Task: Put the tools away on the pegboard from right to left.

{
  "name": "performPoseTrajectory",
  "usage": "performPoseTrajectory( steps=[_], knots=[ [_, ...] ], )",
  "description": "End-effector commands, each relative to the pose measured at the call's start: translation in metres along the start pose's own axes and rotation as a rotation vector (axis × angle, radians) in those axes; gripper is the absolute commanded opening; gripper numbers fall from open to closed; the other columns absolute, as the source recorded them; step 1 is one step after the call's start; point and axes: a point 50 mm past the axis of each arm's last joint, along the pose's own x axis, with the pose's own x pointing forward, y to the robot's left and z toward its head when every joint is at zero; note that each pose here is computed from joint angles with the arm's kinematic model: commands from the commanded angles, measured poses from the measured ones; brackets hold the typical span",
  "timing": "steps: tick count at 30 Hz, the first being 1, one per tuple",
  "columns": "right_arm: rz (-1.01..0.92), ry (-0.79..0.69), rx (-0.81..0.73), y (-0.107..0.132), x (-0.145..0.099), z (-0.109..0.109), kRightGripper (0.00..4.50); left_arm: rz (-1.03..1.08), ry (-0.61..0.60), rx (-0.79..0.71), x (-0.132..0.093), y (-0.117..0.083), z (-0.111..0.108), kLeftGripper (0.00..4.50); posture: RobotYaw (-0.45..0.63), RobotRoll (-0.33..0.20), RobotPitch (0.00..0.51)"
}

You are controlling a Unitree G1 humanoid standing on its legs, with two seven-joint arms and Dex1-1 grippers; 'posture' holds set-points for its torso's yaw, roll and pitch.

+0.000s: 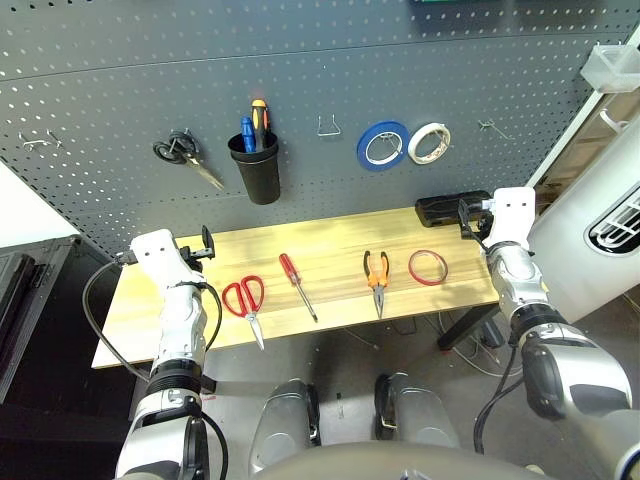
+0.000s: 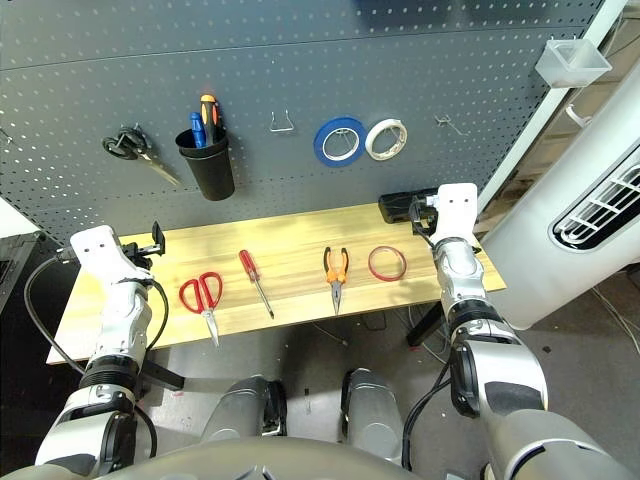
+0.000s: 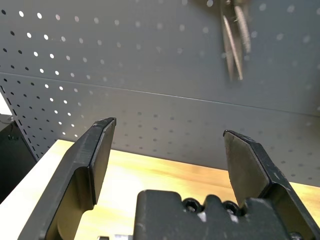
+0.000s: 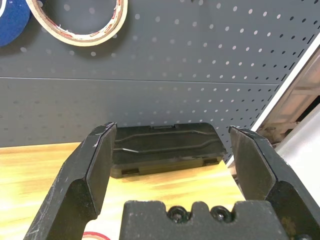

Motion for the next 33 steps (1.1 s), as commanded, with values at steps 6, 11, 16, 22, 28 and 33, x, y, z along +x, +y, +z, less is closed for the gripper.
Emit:
performPoseTrajectory(
  steps=[6,11,16,22,28,33],
  knots=[
    [0.012,-0.015,0.008,0.004,0.007,0.010,4.50,0.003,-0.016,-0.008,-0.002,0.004,0.005,4.48,0.05,0.000,0.005],
    [0.087,0.021,-0.035,0.009,0.016,0.023,4.50,-0.148,-0.002,-0.058,0.001,-0.002,0.011,4.48,0.01,0.000,0.027],
    [0.136,0.109,-0.066,0.014,0.022,0.031,4.50,-0.372,-0.005,-0.053,-0.005,-0.007,0.020,4.48,-0.03,0.000,0.063],
    [0.298,0.273,-0.051,0.029,0.019,0.035,4.50,-0.579,0.004,-0.063,-0.015,-0.013,0.034,4.48,-0.03,0.000,0.094],
    [0.361,0.463,-0.070,0.037,0.011,0.029,4.50,-0.814,0.036,-0.053,-0.034,-0.027,0.052,4.48,-0.01,0.000,0.141],
    [0.382,0.593,-0.110,0.039,0.008,0.018,4.50,-1.042,0.085,-0.023,-0.055,-0.044,0.063,4.48,0.00,0.000,0.177]
  ],
)
